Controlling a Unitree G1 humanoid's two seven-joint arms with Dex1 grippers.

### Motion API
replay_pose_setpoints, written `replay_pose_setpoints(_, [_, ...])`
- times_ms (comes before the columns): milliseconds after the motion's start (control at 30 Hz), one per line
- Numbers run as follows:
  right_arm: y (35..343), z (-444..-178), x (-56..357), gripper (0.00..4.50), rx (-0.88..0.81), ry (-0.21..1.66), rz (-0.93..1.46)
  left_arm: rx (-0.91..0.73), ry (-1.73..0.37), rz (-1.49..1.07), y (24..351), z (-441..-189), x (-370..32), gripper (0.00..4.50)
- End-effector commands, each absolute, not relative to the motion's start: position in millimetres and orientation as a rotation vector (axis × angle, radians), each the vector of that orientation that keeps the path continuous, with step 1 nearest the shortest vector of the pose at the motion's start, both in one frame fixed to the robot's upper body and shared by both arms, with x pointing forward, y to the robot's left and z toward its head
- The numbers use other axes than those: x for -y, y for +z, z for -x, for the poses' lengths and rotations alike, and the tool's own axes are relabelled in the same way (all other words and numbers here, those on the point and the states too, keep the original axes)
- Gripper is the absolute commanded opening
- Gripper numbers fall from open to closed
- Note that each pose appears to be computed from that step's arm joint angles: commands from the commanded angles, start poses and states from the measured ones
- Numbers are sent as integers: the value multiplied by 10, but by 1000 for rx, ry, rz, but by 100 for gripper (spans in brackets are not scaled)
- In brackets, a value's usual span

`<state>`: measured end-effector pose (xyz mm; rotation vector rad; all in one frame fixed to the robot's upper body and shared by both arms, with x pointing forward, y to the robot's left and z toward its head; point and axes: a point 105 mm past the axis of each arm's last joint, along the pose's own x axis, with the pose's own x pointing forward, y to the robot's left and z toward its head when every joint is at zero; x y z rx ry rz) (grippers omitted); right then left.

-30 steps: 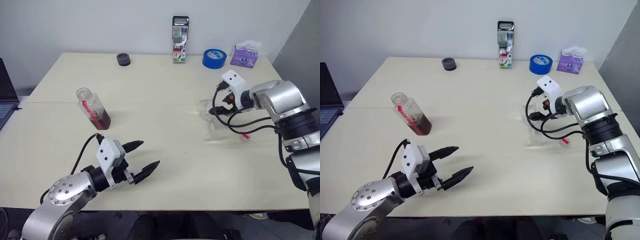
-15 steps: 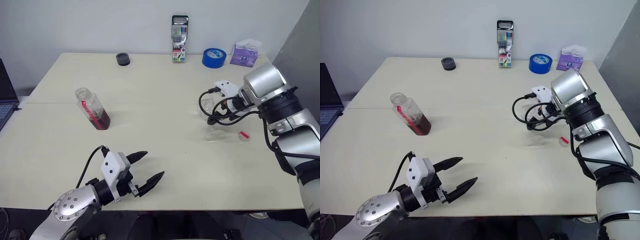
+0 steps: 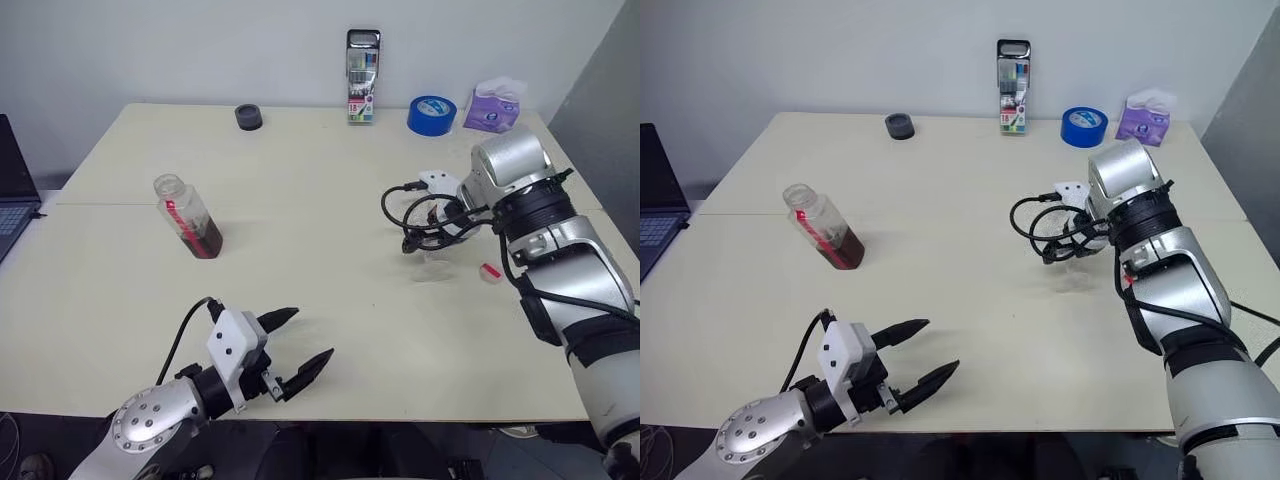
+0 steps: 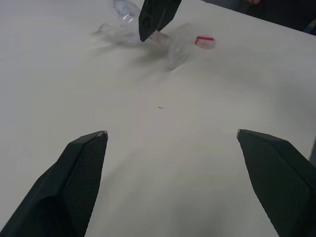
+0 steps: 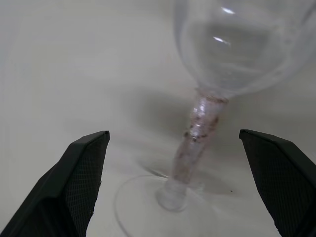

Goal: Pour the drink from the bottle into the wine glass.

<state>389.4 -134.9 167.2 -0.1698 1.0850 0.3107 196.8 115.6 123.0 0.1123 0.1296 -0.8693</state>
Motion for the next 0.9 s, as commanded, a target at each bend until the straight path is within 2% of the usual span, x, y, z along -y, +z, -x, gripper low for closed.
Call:
replay_pose_setpoints(33, [1785, -3938, 1303, 450, -1032, 301, 152, -78, -886, -138, 1342, -1927, -1122, 447])
replay_pose_setpoints(600, [1336, -4040, 1312, 450, -1038, 268, 150, -85, -905, -143, 1360, -1927, -1097, 447])
replay_pose_setpoints(700, [1315, -4056, 1292, 390, -1033, 278, 153, -87, -908, -144, 1357, -1922, -1093, 450])
replay_pose_setpoints(900, [1318, -4060, 1287, 178, -1036, 288, 164, -94, -912, -145, 1353, -1898, -1093, 450])
